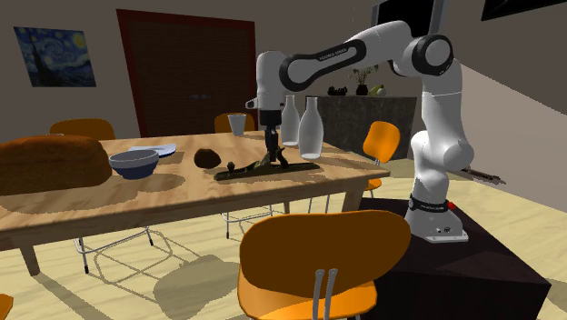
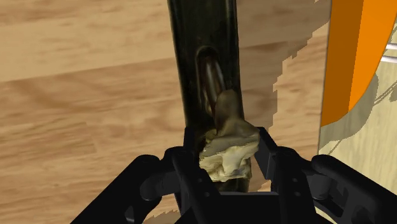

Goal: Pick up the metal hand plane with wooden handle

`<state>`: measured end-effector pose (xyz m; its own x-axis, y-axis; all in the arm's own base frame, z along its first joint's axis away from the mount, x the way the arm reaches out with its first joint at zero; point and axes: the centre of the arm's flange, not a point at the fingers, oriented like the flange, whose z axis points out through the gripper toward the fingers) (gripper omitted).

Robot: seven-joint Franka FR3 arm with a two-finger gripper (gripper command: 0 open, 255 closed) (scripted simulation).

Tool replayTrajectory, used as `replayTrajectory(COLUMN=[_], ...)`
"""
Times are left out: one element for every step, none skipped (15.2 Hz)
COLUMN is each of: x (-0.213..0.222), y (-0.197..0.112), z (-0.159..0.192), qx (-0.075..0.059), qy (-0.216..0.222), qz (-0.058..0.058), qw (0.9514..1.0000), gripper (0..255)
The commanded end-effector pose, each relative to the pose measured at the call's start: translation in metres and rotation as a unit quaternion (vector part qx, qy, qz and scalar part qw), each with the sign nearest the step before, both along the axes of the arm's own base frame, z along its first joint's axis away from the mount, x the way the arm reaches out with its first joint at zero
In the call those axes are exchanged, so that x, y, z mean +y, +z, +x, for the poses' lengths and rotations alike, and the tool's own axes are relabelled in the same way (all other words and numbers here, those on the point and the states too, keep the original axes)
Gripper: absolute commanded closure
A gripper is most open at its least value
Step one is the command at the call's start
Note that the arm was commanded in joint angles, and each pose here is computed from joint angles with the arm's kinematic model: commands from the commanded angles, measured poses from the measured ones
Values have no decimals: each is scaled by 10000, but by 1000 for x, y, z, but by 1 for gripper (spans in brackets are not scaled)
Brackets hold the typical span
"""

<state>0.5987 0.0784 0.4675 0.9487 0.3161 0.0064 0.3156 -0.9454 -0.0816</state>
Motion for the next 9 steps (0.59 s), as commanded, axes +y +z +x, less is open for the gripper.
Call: replayTrajectory(x=[0,0,0,0,0,0,0,0,0], y=[0,-1,4,9,15,20,25,30,36], z=[0,0,0,0,0,0,0,0,0], qx=[3,3,3,3,3,3,3,3,3], qy=[-2,-2,-2,-2,-2,-2,-2,-2,-2], qz=[-1,-1,-1,-1,-1,-1,-1,-1,-1], qw=[10000,10000,10000,10000,10000,10000,10000,10000,10000], gripper=[255,255,255,255,255,255,255,255,255])
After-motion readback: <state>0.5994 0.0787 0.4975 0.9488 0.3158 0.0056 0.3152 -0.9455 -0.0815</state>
